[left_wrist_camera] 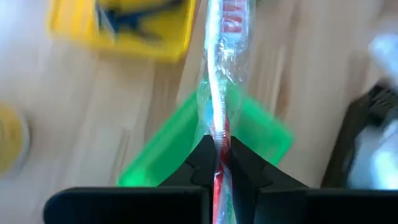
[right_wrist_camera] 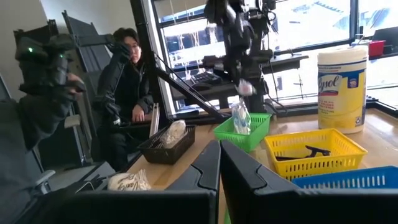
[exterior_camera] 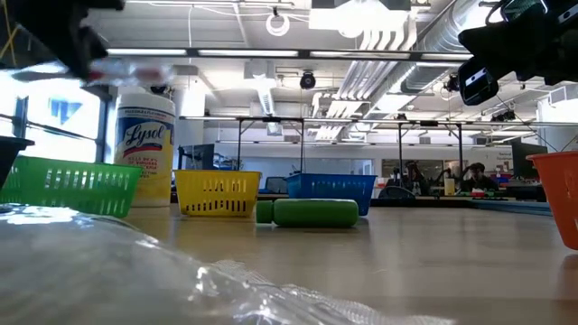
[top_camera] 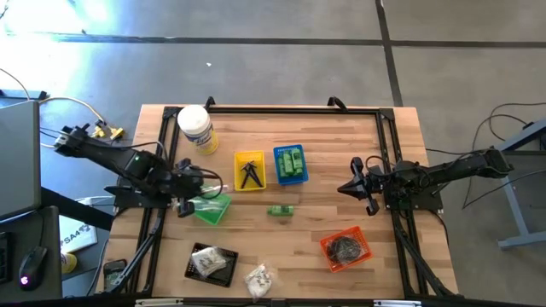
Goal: Pick & Place Travel size toiletries
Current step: Put the red toothbrush into the green bin
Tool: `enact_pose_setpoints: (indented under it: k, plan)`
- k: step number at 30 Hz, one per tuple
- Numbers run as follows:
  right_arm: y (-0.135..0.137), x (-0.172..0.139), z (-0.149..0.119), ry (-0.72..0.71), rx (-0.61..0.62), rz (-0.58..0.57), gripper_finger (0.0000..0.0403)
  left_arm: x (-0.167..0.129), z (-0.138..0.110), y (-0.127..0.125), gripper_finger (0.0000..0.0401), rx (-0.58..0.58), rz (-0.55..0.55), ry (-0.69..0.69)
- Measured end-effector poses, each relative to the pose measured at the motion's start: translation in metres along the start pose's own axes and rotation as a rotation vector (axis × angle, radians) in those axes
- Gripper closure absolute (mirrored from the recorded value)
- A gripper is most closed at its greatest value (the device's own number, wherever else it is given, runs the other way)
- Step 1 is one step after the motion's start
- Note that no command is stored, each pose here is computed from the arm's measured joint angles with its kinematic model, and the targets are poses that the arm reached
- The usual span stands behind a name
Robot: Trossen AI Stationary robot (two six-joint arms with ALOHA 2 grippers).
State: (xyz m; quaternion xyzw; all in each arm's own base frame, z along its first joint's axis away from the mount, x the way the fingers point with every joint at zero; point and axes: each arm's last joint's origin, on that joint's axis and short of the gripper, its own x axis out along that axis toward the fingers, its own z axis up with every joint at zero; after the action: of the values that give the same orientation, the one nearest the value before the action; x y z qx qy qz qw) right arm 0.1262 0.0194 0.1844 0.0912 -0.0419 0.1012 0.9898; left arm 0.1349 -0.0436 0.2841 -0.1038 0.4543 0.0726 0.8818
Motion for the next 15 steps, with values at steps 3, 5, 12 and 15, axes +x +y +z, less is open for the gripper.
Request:
enact_pose_setpoints:
  k: [3,5,12,15]
  plan:
    - [0.000,0.000,0.000,0.000,0.000,-0.003,0.0399,0.009,-0.016,0.005,0.0383,-0.036,0.004,0.097]
    - [0.000,0.000,0.000,-0.001,0.000,-0.003,0.0399,0.016,-0.021,0.006,0.0383,-0.045,0.005,0.156]
    - [-0.001,0.000,0.000,-0.004,-0.003,-0.023,0.0399,0.037,-0.030,0.003,0.0383,-0.024,0.044,0.335]
    - [-0.001,0.000,0.000,-0.006,-0.004,-0.034,0.0399,0.044,-0.031,0.002,0.0383,-0.010,0.085,0.395]
